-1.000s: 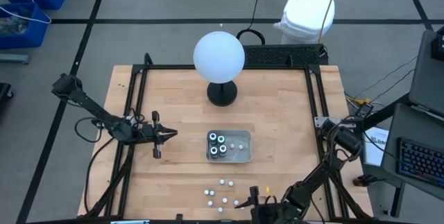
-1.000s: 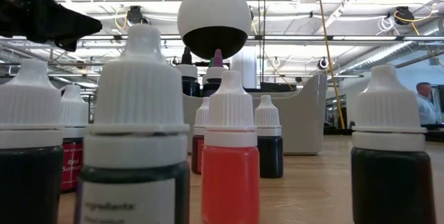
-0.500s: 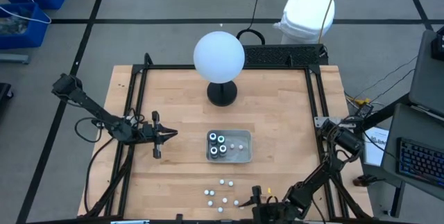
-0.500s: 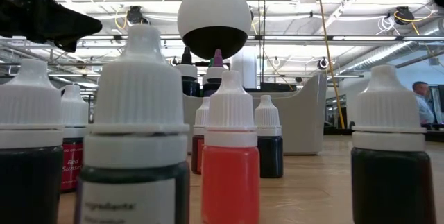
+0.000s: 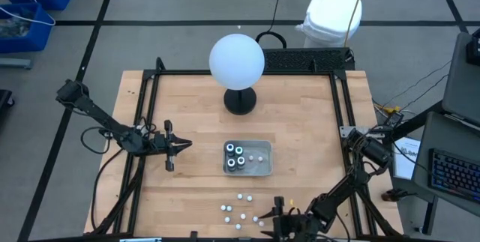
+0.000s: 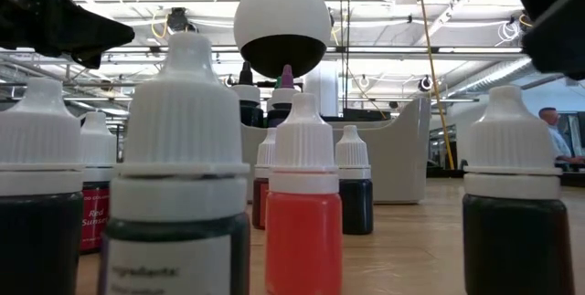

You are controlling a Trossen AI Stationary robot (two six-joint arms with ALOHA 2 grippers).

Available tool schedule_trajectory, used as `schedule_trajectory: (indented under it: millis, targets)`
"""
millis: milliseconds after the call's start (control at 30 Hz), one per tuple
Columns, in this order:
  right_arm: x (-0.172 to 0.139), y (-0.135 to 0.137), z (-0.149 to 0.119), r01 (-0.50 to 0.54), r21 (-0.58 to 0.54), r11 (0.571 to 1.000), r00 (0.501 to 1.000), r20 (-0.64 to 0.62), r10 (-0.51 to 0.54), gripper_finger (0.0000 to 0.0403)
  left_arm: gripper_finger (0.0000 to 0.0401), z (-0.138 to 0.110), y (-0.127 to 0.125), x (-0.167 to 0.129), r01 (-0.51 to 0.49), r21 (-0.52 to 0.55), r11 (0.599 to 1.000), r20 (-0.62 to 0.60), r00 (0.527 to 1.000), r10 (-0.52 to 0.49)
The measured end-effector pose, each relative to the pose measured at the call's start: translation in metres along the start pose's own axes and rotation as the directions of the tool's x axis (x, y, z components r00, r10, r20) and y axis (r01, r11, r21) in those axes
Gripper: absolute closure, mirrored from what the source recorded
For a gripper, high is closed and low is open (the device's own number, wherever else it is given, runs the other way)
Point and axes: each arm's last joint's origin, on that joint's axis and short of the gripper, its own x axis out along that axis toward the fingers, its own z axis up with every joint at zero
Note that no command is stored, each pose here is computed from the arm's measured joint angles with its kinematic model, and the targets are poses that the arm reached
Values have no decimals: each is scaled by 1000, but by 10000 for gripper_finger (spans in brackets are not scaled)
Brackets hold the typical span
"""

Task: Pick & Place food coloring
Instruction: Put the small orange food coloring bottle into the gray bin

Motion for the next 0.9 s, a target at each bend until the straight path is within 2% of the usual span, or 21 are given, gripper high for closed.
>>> schedule_trajectory:
  millis: [333, 900]
  targets:
    - [5, -1, -8, -24, 28, 999, 999, -45, 25, 202, 364, 0, 0, 0, 0, 3, 1000, -2, 1000, 0]
    - [8, -7, -9, 10, 47, 999, 997, -78, -6, 202, 364, 0, 0, 0, 0, 12, 1000, -2, 1000, 0]
